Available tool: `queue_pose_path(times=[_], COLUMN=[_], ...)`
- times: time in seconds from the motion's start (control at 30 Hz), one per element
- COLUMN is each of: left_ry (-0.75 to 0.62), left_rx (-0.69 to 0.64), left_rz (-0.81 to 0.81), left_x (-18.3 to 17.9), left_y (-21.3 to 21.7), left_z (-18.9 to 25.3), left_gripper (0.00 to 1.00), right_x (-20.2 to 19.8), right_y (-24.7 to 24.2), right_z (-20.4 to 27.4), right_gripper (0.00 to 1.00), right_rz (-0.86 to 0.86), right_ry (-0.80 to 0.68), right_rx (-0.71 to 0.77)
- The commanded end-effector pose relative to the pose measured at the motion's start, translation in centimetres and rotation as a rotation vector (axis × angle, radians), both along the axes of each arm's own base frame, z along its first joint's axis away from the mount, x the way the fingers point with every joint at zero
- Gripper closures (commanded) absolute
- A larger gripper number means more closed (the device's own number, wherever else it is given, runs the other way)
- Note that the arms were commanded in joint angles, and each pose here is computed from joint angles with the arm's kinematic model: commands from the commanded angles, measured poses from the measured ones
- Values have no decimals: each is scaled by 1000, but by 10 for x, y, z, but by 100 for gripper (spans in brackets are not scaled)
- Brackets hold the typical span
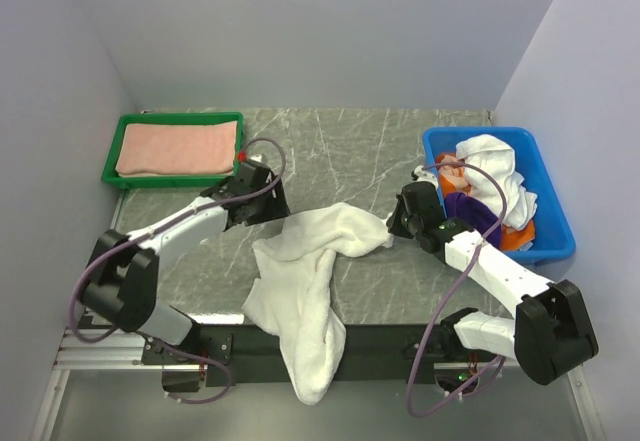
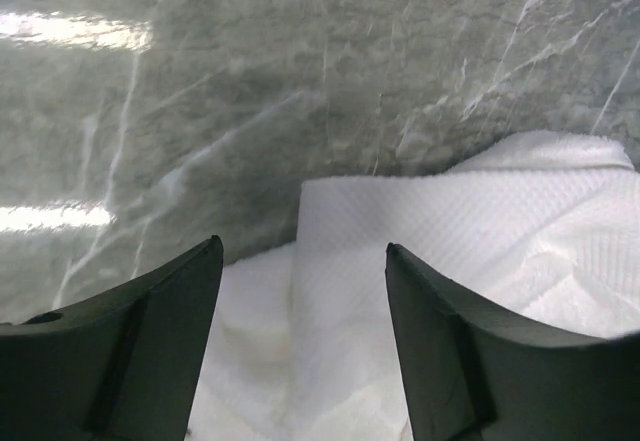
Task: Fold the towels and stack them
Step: Flatten out the crumpled towel
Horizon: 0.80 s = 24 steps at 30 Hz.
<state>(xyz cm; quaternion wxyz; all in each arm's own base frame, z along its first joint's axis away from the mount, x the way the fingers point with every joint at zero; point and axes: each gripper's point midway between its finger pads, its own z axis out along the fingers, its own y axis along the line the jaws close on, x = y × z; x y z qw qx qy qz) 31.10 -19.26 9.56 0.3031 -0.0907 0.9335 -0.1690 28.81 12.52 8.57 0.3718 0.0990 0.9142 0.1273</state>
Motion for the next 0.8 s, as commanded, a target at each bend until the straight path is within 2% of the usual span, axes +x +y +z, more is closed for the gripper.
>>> queue_pose_path(times=[0.0, 0.23, 0.33, 0.43, 0.47, 0.53, 0.63, 0.77], left_ry=[-23, 69, 71, 82, 83, 88, 111, 125], left_rx=[-41, -29, -56, -67, -71, -84, -105, -130], left_rz=[-58, -71, -82, -90, -91, -98, -106, -112], left_x=[19, 26, 28, 28, 29, 27, 21, 15], left_y=[-20, -31, -37, -41, -41, -44, -46, -49], left_z=[5, -29, -32, -33, -34, -35, -37, -38], left_gripper=[29, 40, 49, 62, 69, 76, 79, 98], right_x=[7, 6, 5, 5, 5, 6, 5, 5], right_y=[3, 4, 3, 4, 4, 5, 5, 4], right_z=[15, 16, 16, 16, 16, 18, 19, 19], right_gripper=[100, 100, 100, 100, 100, 100, 100, 100], right_rz=[5, 8, 7, 9, 10, 14, 12, 12], right_ry=[-60, -63, -64, -63, -63, -66, -69, -70], right_rx=[15, 24, 23, 22, 23, 27, 28, 26])
